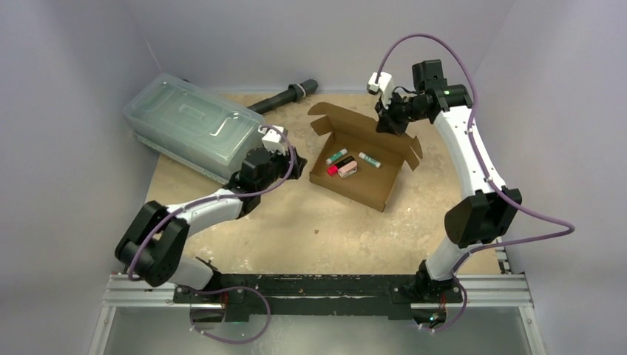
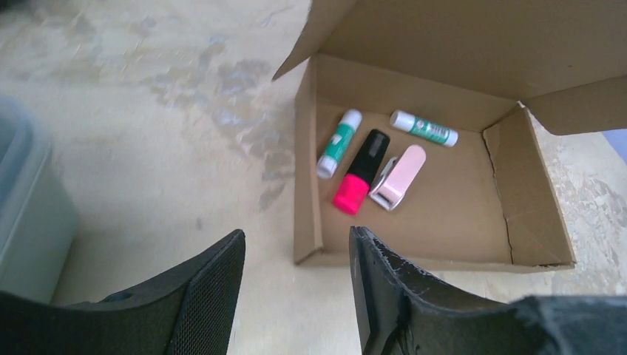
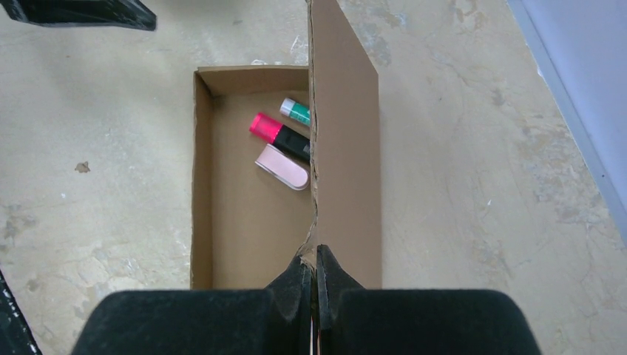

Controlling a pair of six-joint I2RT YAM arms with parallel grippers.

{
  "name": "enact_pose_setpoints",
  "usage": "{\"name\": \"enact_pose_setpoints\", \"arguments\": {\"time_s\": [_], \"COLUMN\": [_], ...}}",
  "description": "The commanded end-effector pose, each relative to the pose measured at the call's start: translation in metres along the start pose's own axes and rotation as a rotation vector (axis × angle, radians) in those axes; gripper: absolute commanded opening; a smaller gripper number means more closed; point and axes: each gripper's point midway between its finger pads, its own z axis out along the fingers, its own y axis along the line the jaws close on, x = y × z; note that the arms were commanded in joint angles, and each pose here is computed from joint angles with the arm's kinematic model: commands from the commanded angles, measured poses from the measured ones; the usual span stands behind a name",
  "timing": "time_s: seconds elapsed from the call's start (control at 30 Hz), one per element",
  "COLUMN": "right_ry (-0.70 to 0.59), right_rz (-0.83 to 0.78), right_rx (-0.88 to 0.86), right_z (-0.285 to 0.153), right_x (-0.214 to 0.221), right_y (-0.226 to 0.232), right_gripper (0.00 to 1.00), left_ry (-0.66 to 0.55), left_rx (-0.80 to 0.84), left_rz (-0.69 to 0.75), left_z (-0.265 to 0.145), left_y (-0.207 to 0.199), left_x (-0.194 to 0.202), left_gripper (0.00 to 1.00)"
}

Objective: Fold the paper box

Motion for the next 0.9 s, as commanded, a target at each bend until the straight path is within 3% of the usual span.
{"name": "enact_pose_setpoints", "arguments": {"time_s": [0.0, 0.13, 0.33, 0.53, 0.73, 0.87], "right_ry": [-0.053, -0.057, -0.058, -0.066, -0.064, -0.062], "right_rz": [-0.022, -0.022, -0.033, -0.040, -0.043, -0.044], "right_rx": [0.054, 0.053, 0.040, 0.027, 0.024, 0.025], "right_z": [-0.013, -0.014, -0.016, -0.017, -0.016, -0.014], "right_x": [-0.019, -0.021, -0.022, -0.024, -0.025, -0.026], "right_y": [-0.008, -0.007, -0.004, -0.001, -0.004, -0.007], "right_gripper": [0.01, 0.01, 0.01, 0.01, 0.01, 0.01], "left_ry": [-0.217, -0.333, -0.405, -0.389, -0.374, -0.377], "left_rx": [0.189, 0.223, 0.222, 0.276, 0.417, 0.480], "left_rz": [0.183, 0.247, 0.366, 0.380, 0.355, 0.318], "left_z": [0.026, 0.045, 0.074, 0.103, 0.112, 0.111], "left_y": [-0.035, -0.040, -0.038, -0.037, -0.041, -0.047], "left_x": [-0.050, -0.064, -0.069, -0.074, -0.066, -0.064], "left_gripper": [0.54, 0.55, 0.59, 0.60, 0.42, 0.22]}}
